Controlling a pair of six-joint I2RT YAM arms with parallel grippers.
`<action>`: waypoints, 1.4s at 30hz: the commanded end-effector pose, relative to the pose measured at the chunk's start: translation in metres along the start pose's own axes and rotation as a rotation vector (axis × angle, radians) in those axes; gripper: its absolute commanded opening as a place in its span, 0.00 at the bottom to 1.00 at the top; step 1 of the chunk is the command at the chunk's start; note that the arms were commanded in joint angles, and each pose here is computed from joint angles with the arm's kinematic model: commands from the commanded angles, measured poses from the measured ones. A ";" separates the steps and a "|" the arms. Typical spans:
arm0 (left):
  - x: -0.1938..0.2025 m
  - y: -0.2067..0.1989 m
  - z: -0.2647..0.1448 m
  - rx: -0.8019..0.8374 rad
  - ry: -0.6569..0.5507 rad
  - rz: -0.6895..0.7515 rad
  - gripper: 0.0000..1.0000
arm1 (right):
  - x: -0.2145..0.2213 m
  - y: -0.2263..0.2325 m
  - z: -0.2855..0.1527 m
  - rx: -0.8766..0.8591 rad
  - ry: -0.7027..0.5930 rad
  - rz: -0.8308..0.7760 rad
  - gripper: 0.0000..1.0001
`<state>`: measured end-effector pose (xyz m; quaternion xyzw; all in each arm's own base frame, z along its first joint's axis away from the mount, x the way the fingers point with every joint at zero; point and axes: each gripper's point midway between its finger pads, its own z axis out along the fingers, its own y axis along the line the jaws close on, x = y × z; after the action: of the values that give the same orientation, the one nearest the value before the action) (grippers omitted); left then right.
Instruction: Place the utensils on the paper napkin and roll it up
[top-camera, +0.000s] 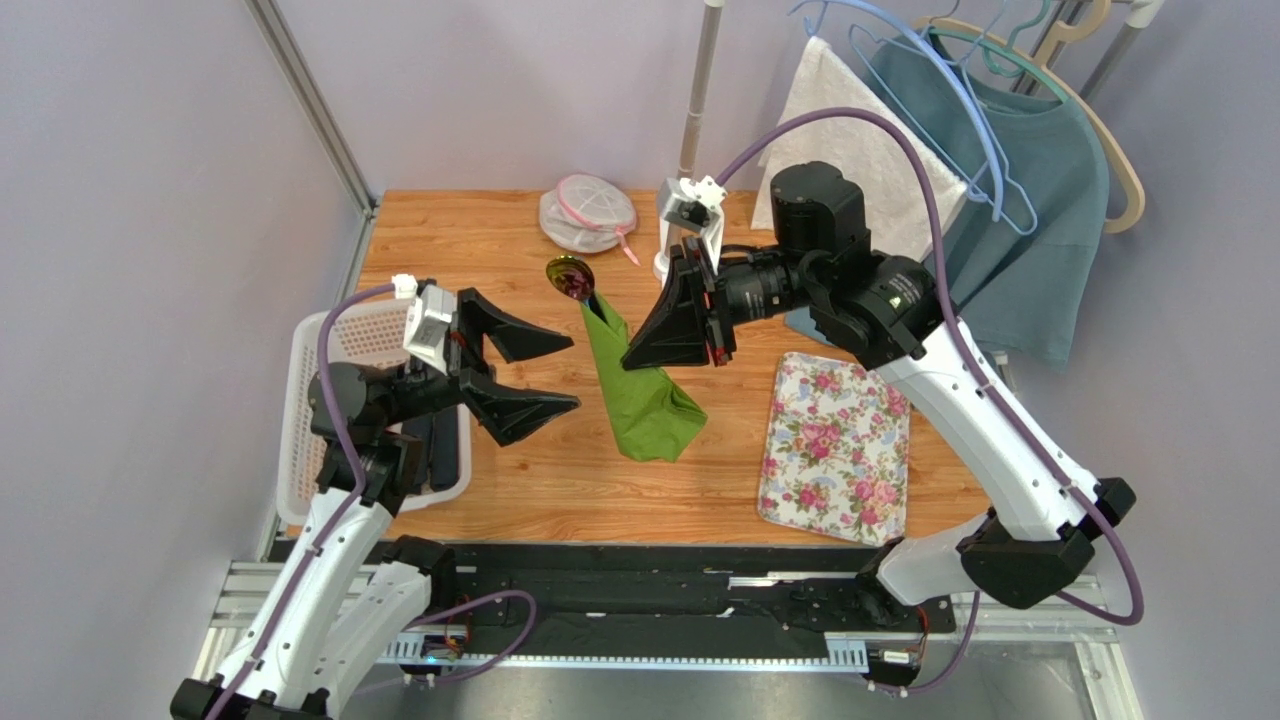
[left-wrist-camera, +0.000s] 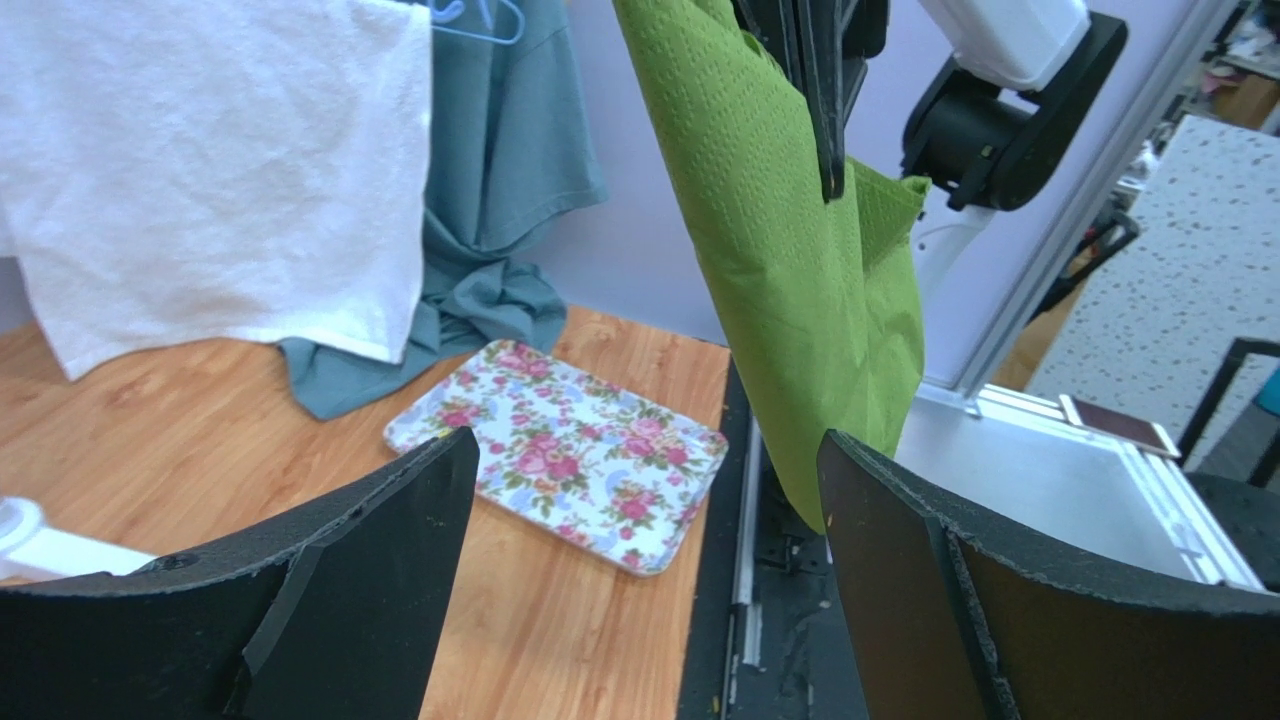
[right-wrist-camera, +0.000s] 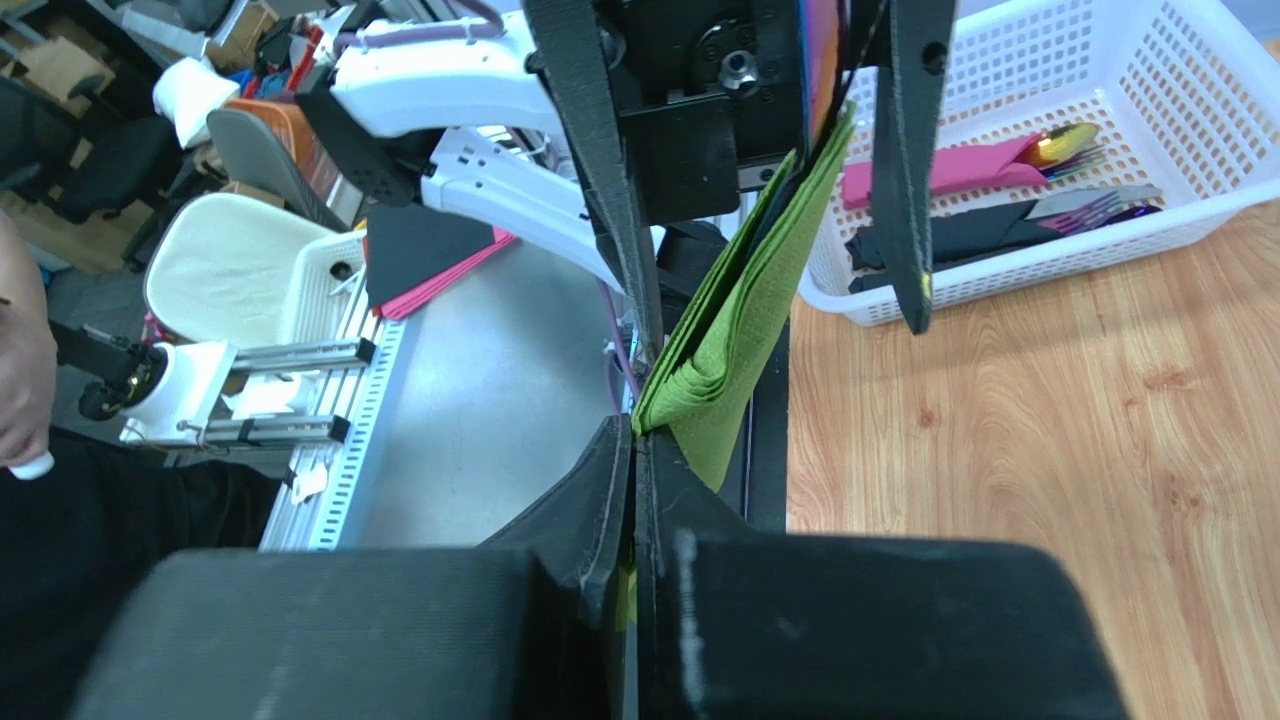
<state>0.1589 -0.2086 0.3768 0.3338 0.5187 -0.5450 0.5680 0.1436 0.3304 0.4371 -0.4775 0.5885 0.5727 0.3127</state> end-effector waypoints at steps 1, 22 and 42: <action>-0.025 -0.019 0.011 0.063 -0.048 0.021 0.91 | -0.003 0.014 -0.002 0.001 -0.013 -0.116 0.00; -0.044 -0.056 0.047 0.249 -0.045 -0.068 0.70 | 0.000 0.028 0.012 -0.037 0.003 -0.158 0.00; -0.039 -0.072 0.040 0.305 -0.013 -0.083 0.00 | 0.017 0.017 0.007 0.027 0.025 -0.197 0.00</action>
<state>0.1164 -0.2548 0.4190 0.3778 0.4696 -0.6433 0.4721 0.1223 0.3382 0.4190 -0.5232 0.5695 0.5419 0.3290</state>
